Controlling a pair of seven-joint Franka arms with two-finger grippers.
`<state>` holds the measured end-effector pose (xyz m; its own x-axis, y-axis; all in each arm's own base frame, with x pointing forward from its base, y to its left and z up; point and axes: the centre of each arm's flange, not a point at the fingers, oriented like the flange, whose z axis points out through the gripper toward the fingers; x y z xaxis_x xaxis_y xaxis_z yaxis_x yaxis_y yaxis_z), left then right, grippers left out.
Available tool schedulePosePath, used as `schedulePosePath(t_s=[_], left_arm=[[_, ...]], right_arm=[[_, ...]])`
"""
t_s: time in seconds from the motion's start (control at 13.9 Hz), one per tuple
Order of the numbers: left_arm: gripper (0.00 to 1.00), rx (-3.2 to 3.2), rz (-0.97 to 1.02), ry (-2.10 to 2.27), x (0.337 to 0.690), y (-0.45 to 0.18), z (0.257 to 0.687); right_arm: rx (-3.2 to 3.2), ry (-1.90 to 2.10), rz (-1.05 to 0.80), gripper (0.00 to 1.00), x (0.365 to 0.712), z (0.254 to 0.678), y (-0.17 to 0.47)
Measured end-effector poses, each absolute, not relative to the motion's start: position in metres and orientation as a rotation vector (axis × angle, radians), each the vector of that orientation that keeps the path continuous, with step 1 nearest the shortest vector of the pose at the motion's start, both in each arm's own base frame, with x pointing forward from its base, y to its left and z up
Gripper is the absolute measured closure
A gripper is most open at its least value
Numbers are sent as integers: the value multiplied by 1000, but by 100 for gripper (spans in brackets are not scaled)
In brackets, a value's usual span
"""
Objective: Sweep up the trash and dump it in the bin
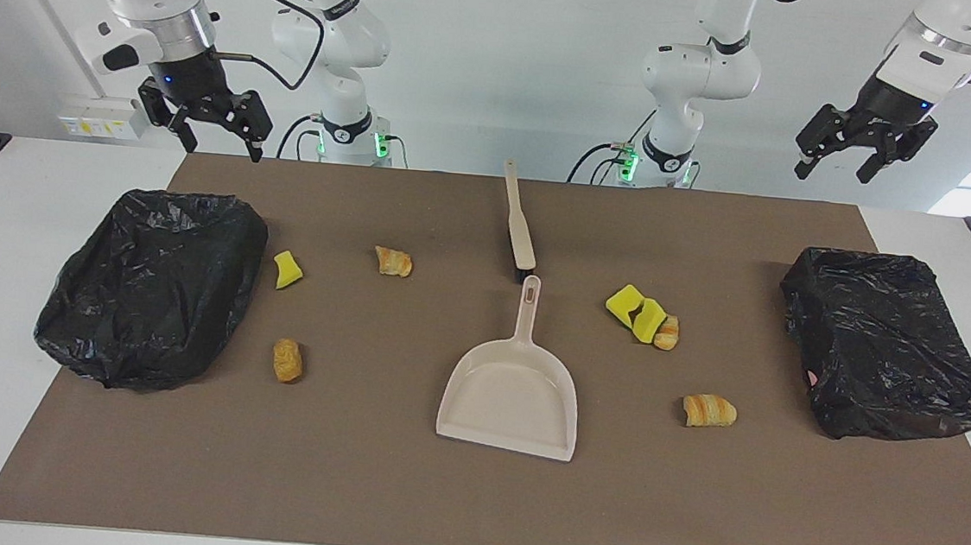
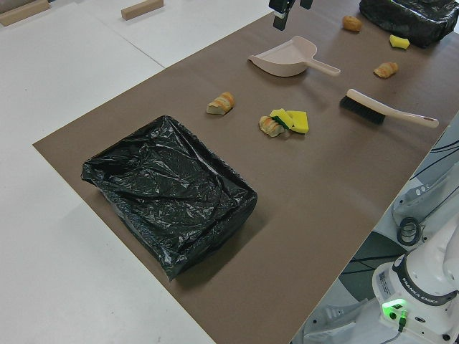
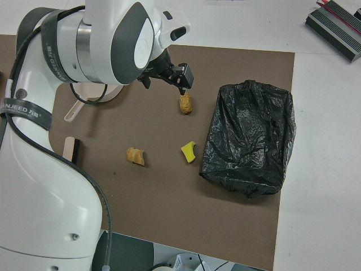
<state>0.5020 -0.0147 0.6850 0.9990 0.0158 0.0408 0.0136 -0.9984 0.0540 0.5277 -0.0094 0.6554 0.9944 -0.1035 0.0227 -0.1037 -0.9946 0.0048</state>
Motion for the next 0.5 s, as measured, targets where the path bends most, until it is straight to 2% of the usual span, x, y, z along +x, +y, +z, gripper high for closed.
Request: schedulePosePath(t_s=[0.5], left_arm=[[0,3087,65,24,502,-14,685]], right_arm=[[3131,-160,12,0,524,659,-8]])
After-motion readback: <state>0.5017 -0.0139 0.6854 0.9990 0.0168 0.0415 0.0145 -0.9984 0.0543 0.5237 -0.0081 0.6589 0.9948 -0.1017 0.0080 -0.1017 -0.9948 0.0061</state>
